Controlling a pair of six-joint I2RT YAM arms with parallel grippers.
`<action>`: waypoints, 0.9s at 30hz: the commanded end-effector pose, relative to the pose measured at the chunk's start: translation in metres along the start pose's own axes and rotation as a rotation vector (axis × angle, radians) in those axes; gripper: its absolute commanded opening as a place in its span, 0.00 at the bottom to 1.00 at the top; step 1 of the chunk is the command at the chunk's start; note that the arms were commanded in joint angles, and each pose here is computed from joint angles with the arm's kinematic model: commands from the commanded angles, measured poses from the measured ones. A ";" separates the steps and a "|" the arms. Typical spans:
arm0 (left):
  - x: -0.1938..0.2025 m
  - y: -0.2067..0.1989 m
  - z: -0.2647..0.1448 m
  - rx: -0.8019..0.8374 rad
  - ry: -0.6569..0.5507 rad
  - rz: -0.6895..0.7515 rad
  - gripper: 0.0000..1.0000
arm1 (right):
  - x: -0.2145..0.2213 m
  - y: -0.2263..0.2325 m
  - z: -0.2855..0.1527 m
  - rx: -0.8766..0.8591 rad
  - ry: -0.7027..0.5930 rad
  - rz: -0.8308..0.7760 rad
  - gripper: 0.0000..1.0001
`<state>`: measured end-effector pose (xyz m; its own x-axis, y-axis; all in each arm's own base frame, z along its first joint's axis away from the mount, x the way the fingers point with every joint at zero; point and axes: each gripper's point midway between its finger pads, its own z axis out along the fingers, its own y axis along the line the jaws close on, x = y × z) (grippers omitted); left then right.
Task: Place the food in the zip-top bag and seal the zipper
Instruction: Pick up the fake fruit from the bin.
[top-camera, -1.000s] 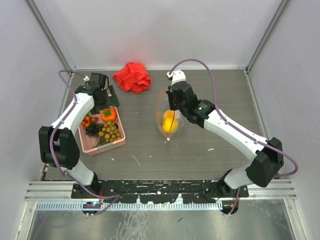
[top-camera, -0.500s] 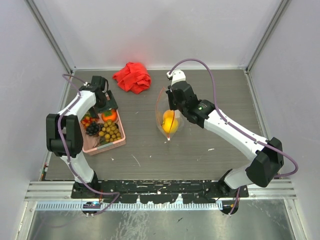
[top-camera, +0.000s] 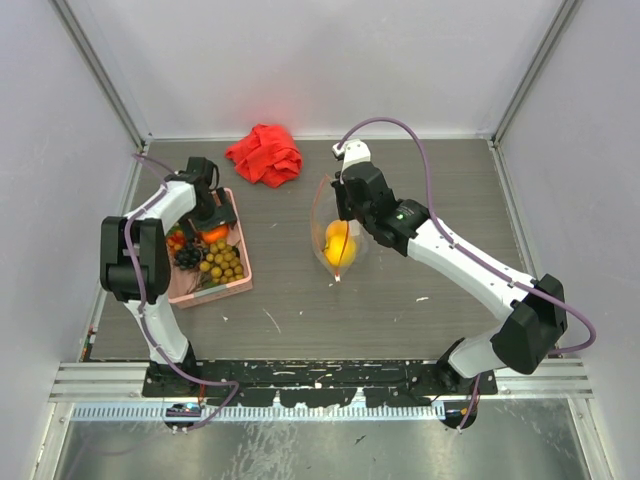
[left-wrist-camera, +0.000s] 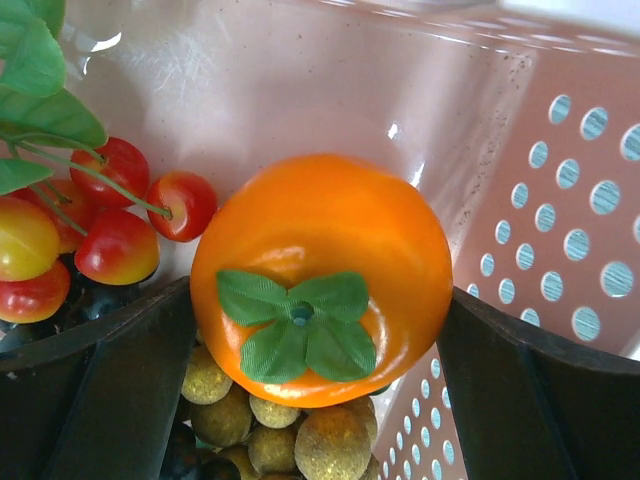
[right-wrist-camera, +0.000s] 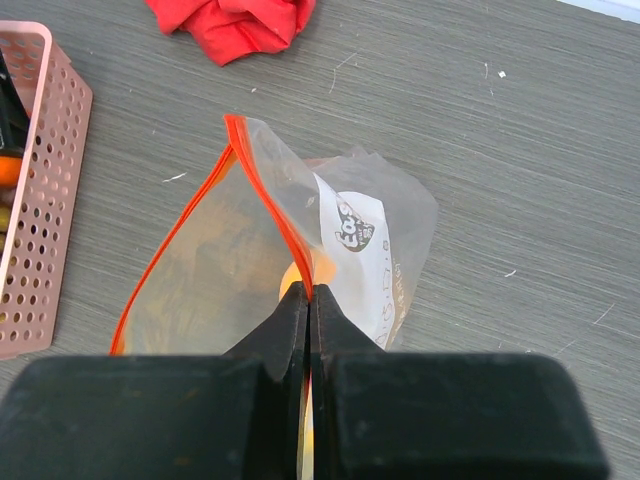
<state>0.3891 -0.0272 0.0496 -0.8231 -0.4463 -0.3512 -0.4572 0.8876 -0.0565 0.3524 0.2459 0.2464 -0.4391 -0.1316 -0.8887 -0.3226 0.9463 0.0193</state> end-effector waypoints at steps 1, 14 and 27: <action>-0.020 -0.011 -0.003 0.043 -0.056 -0.029 0.96 | -0.021 0.003 0.001 -0.011 -0.068 0.013 0.00; -0.034 -0.010 -0.038 0.085 -0.161 -0.033 0.67 | -0.022 0.007 0.002 -0.032 -0.068 0.021 0.00; -0.023 -0.045 -0.107 0.256 -0.264 0.009 0.62 | -0.025 0.009 0.001 -0.040 -0.071 0.028 0.00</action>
<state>0.3909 -0.0427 0.1163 -0.7506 -0.4325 -0.4995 -0.4030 0.8988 -0.1727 0.3524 0.2520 0.2418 -0.4478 -0.1360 -0.8837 -0.3442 0.9384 0.0300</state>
